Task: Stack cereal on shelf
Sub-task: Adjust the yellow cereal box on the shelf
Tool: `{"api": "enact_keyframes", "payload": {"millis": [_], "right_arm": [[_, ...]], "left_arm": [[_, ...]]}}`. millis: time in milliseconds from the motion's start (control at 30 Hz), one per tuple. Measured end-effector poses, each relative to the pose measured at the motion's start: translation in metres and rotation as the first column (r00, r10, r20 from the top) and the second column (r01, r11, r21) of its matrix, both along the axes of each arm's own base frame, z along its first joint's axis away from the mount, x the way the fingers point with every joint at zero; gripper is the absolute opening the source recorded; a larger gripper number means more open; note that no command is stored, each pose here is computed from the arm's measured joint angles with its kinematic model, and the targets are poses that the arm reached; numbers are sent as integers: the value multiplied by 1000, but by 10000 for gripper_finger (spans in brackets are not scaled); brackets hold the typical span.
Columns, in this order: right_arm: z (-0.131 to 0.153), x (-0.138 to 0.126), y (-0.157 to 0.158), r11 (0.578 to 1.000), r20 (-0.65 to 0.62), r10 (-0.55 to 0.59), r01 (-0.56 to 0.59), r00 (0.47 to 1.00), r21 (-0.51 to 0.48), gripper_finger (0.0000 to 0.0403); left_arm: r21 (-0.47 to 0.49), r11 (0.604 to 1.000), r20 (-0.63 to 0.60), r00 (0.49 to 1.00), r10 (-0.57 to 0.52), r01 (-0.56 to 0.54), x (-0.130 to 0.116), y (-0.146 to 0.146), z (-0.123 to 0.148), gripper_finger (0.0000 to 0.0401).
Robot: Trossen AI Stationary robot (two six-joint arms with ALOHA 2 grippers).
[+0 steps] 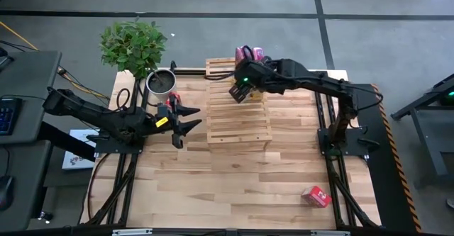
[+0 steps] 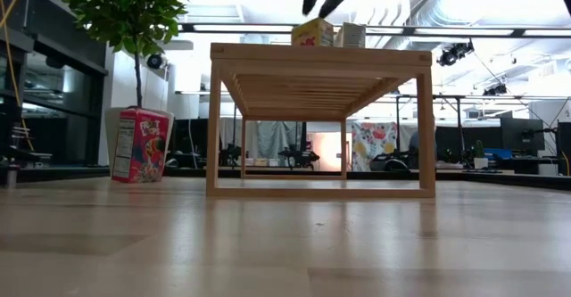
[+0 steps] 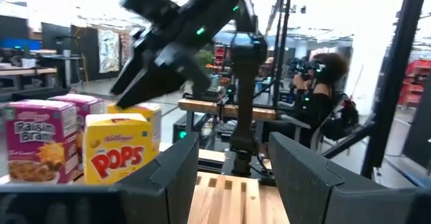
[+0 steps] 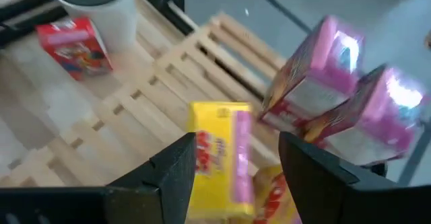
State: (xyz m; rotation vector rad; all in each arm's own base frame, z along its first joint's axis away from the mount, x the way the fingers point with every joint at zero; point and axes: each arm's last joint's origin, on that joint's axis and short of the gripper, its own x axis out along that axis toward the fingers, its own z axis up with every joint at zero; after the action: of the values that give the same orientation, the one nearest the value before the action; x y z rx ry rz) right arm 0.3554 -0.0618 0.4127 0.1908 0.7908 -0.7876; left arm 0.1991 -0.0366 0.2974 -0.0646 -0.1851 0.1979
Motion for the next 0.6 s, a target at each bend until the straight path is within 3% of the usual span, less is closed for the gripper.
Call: {"api": "enact_keyframes", "payload": {"millis": [233, 333, 467, 600], "right_arm": [[42, -40, 6, 992, 60, 96, -90, 994, -93, 204], [53, -60, 8, 986, 39, 124, -119, 991, -115, 199], [61, -85, 11, 983, -4, 121, -120, 993, -141, 171], [52, -102, 10, 982, -70, 103, -113, 992, -154, 113]], "left_arm": [[-36, 984, 0, 985, 173, -173, 1, 17, 0, 169], [-80, 978, 6, 981, 194, -193, 5, 34, -2, 157], [-92, 974, -54, 977, 204, -208, 20, 56, -17, 102], [-78, 970, -106, 969, 223, -232, 38, 75, -35, 19]]}}
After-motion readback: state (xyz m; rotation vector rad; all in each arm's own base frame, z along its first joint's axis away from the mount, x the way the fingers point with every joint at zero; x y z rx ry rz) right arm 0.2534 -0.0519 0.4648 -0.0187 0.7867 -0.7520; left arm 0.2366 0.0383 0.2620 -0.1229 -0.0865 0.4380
